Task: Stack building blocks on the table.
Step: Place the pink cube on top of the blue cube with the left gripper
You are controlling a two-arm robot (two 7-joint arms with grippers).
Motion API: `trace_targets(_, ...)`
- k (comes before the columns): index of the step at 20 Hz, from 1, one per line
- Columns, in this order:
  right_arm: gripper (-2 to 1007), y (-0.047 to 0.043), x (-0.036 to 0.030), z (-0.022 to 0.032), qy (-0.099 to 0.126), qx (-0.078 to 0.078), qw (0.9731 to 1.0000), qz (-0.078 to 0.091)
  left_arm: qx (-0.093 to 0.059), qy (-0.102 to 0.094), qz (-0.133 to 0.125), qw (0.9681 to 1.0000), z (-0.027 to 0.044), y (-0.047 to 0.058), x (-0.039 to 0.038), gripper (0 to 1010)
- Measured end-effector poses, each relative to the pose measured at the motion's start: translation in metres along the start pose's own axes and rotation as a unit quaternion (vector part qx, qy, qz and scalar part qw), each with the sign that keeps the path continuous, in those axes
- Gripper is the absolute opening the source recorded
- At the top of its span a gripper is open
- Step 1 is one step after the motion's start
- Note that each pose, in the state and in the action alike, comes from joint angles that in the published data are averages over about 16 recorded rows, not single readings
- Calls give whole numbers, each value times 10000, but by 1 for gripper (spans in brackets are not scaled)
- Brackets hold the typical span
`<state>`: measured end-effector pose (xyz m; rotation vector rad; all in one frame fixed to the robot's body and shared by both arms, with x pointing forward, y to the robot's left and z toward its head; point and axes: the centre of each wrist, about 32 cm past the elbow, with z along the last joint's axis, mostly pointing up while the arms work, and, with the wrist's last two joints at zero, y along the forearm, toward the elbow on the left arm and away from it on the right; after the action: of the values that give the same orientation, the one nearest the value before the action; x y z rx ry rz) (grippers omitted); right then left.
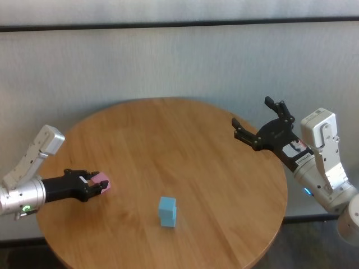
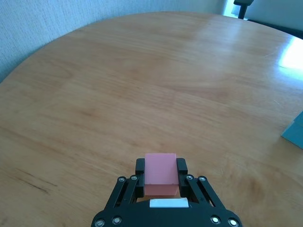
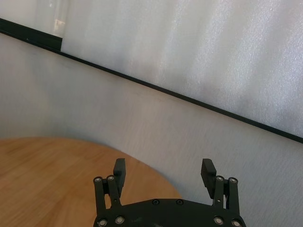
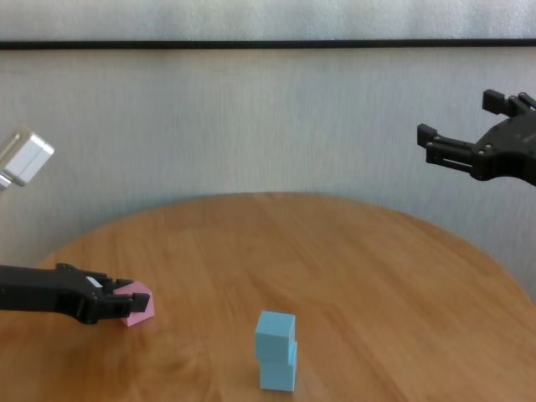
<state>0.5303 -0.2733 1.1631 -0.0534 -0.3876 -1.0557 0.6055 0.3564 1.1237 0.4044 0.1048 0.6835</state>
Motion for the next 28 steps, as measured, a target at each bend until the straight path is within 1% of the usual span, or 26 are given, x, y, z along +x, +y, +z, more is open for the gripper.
trace_targets(3, 1005, 0, 0, 0, 0, 0, 10000, 0, -68, -20, -2, 10000, 8, 5, -17, 405)
trace_targets(6, 1005, 0, 0, 0, 0, 0, 10000, 0, -186, -58, -18, 9998, 29, 14, -47, 401)
trace_targets(10, 1005, 0, 0, 0, 0, 0, 10000, 0, -420, -156, -89, 9990, 86, 42, -108, 401)
trace_targets(14, 1005, 0, 0, 0, 0, 0, 10000, 0, -724, -308, -252, 9966, 179, 95, -194, 401)
trace_targets(17, 1005, 0, 0, 0, 0, 0, 10000, 0, -978, -441, -451, 9932, 270, 141, -272, 401)
trace_targets(19, 1005, 0, 0, 0, 0, 0, 10000, 0, -1134, -528, -611, 9903, 335, 167, -328, 401)
trace_targets(22, 1005, 0, 0, 0, 0, 0, 10000, 0, -1322, -642, -863, 9854, 431, 196, -416, 401)
trace_targets(25, 1005, 0, 0, 0, 0, 0, 10000, 0, -1435, -725, -1115, 9807, 518, 200, -503, 401)
trace_targets(28, 1005, 0, 0, 0, 0, 0, 10000, 0, -1474, -780, -1342, 9768, 589, 180, -586, 401)
